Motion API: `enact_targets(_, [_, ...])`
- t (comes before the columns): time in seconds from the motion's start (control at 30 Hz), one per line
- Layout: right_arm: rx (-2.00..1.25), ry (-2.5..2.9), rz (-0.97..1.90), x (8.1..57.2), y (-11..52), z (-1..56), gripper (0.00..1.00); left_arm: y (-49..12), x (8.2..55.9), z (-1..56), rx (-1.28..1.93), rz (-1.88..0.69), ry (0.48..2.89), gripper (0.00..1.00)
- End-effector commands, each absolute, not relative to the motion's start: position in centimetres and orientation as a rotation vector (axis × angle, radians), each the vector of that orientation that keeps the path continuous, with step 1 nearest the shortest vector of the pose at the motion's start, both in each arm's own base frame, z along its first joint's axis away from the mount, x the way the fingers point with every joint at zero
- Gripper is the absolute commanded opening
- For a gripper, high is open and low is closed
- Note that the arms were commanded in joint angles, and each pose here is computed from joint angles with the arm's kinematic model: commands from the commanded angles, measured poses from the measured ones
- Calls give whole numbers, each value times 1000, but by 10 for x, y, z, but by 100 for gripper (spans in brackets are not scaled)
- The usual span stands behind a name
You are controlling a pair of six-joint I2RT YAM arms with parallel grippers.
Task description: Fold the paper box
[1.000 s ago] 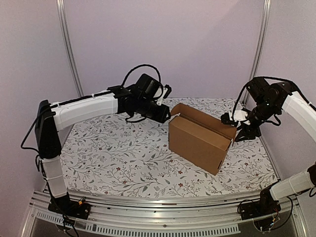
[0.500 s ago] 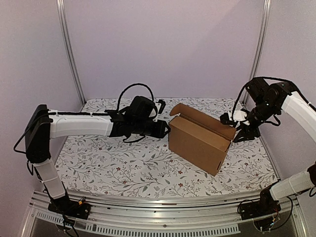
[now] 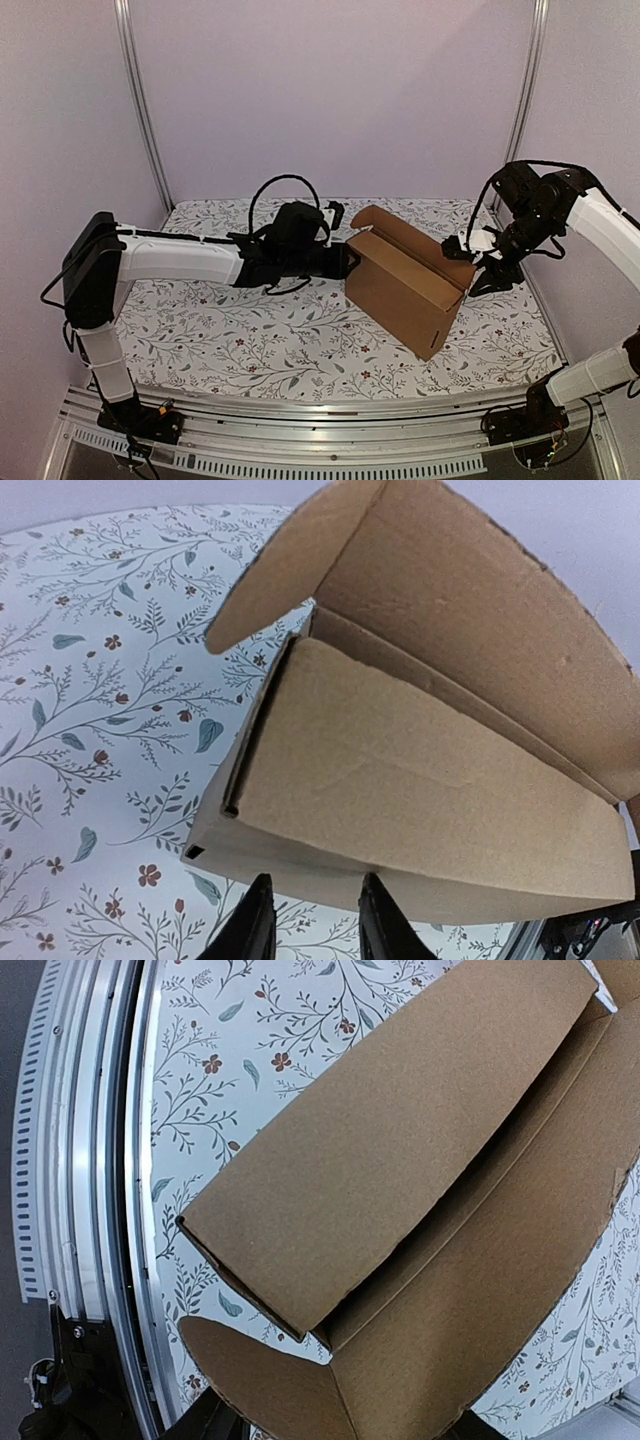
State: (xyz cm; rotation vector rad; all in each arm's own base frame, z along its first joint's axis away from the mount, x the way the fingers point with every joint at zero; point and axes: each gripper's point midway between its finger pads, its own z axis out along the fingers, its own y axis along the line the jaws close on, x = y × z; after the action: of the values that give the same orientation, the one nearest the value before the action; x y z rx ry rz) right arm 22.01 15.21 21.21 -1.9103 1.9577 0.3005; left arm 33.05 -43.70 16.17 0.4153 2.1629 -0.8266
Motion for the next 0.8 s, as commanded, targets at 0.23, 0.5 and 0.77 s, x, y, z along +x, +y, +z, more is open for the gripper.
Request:
enact_targets(0.23, [-2015, 2014, 335, 192, 138, 204, 54, -449, 318, 160, 412, -887, 2119, 28])
enact_targets(0.5, [-2025, 1974, 438, 185, 150, 207, 55, -466, 319, 163, 415, -939, 2096, 26])
enact_targets(0.77, [-2113, 2014, 447, 170, 143, 199, 58, -478, 318, 162, 407, -969, 2091, 25])
